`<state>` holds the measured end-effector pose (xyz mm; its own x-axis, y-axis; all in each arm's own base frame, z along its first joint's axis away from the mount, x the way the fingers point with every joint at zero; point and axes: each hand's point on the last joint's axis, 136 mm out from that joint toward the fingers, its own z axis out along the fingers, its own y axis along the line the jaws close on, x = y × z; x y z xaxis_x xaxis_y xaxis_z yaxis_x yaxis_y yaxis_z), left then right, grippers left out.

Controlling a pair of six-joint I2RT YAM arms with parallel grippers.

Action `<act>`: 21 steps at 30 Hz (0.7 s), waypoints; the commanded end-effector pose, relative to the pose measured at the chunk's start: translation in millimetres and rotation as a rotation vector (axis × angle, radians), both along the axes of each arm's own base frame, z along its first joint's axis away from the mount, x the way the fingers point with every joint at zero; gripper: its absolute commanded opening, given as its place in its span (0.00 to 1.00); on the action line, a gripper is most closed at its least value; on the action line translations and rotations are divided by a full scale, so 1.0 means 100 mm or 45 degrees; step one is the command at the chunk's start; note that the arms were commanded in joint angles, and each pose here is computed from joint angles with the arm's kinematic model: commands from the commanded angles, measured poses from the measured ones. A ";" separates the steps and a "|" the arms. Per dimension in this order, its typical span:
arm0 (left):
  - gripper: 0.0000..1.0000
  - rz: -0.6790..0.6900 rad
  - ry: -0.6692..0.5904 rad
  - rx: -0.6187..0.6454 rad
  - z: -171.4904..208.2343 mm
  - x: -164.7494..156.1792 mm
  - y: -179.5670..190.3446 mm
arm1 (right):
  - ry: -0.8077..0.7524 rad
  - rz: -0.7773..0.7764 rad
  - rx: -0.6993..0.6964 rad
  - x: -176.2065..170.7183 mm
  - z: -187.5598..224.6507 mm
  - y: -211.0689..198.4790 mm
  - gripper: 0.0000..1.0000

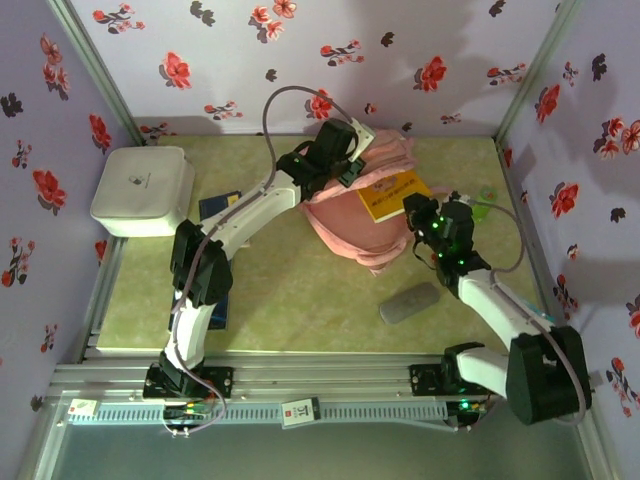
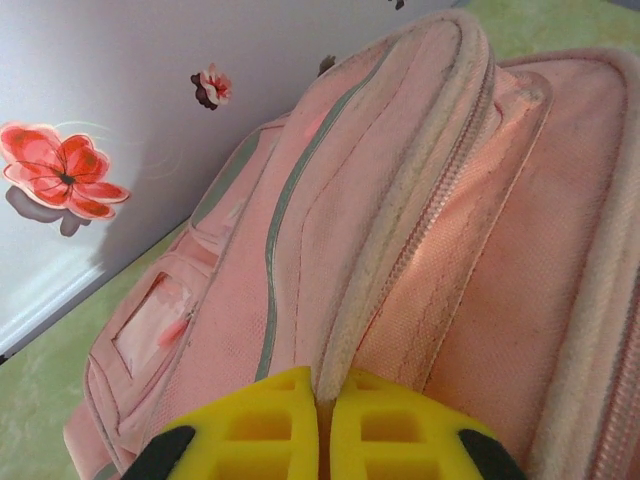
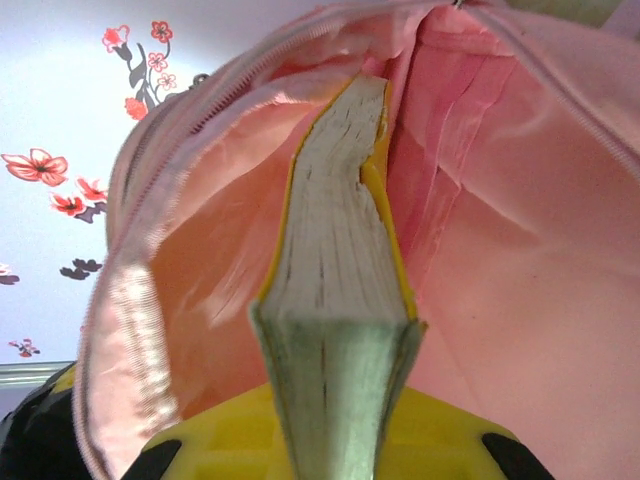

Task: Pack books, pencil case, and school supplies into a backpack

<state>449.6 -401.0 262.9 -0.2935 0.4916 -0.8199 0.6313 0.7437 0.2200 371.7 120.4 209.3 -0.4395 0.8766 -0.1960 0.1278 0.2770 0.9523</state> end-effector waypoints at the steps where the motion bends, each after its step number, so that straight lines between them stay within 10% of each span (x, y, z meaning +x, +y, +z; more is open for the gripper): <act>1: 0.00 0.033 -0.220 -0.293 1.12 -0.06 0.02 | -0.240 0.001 0.112 0.25 0.50 0.15 0.00; 15: 0.00 0.052 -0.159 -0.282 1.03 -0.06 0.02 | -0.157 -0.074 0.173 1.08 -0.39 0.53 0.01; 21: 0.00 0.058 -0.133 -0.259 0.94 -0.05 0.04 | 0.027 -0.031 0.127 1.14 -0.79 0.71 0.23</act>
<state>445.6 -397.4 269.0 -0.3403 0.4612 -0.8194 0.6170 0.7672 0.1756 474.6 179.6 100.7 -0.4204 0.9017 -0.1010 0.2168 0.2079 0.9538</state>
